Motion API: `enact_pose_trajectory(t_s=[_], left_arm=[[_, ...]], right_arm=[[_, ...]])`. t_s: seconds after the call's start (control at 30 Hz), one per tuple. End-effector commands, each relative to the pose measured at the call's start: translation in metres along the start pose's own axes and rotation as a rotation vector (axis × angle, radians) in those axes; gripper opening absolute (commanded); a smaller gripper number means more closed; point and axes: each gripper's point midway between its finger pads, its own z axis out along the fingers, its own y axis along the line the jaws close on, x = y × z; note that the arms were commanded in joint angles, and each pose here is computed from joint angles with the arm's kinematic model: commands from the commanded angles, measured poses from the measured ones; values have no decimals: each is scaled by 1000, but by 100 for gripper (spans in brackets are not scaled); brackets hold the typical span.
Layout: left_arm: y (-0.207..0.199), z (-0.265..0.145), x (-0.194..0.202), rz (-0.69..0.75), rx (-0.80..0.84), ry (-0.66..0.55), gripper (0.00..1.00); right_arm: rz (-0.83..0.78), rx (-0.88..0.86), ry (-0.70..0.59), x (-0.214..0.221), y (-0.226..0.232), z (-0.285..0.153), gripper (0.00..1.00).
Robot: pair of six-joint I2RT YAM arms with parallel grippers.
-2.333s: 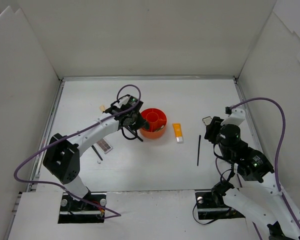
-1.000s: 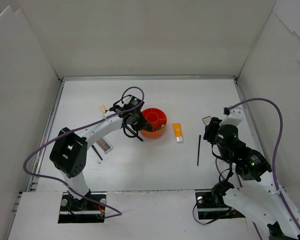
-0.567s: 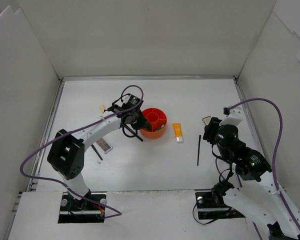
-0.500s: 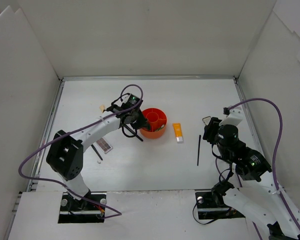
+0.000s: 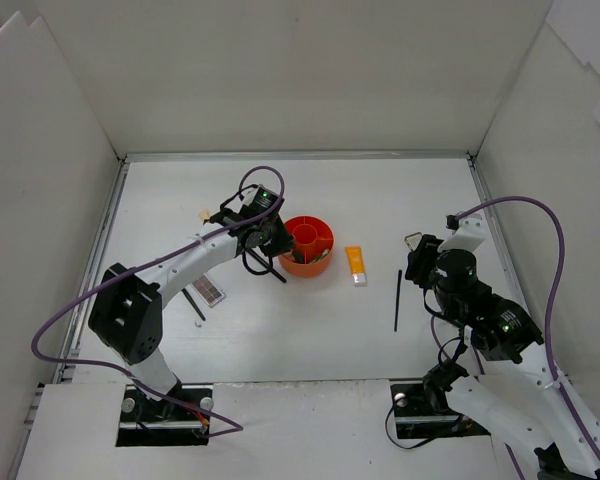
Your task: Organize the makeup
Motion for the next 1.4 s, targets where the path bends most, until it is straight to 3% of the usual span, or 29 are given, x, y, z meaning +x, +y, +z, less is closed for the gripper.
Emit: enact_pose_trajectory(t_s=[0.0, 0.27, 0.37, 0.53, 0.6, 0.73, 0.87, 1.0, 1.17, 1.37], left_arm=[[-17, -21, -15, 6, 69, -56, 14], [-21, -44, -24, 31, 99, -107, 14], [-8, -63, -44, 52, 76, -185, 17], [46, -98, -90, 60, -20, -319, 47], [65, -105, -100, 72, -56, -319, 59], [98, -110, -129, 155, -178, -306, 72], [115, -109, -171, 166, -262, -307, 70], [138, -69, -191, 171, -326, -205, 69], [151, -34, -216, 127, -308, -123, 70], [166, 12, -229, 91, -290, -32, 63]], right_arm=[[47, -15, -49, -14, 7, 3, 42], [43, -11, -57, -17, 6, 2, 42], [38, -8, -62, -18, 5, 2, 42], [31, -8, -60, -17, 5, 2, 42], [23, -7, -54, -17, 5, 3, 42], [11, 7, -43, -14, 5, 7, 42], [5, 33, -42, -15, 2, 10, 42], [11, 20, -31, -13, 7, 11, 42], [-12, 4, -11, -14, 13, 15, 42], [-42, 8, 18, -12, 18, 23, 42]])
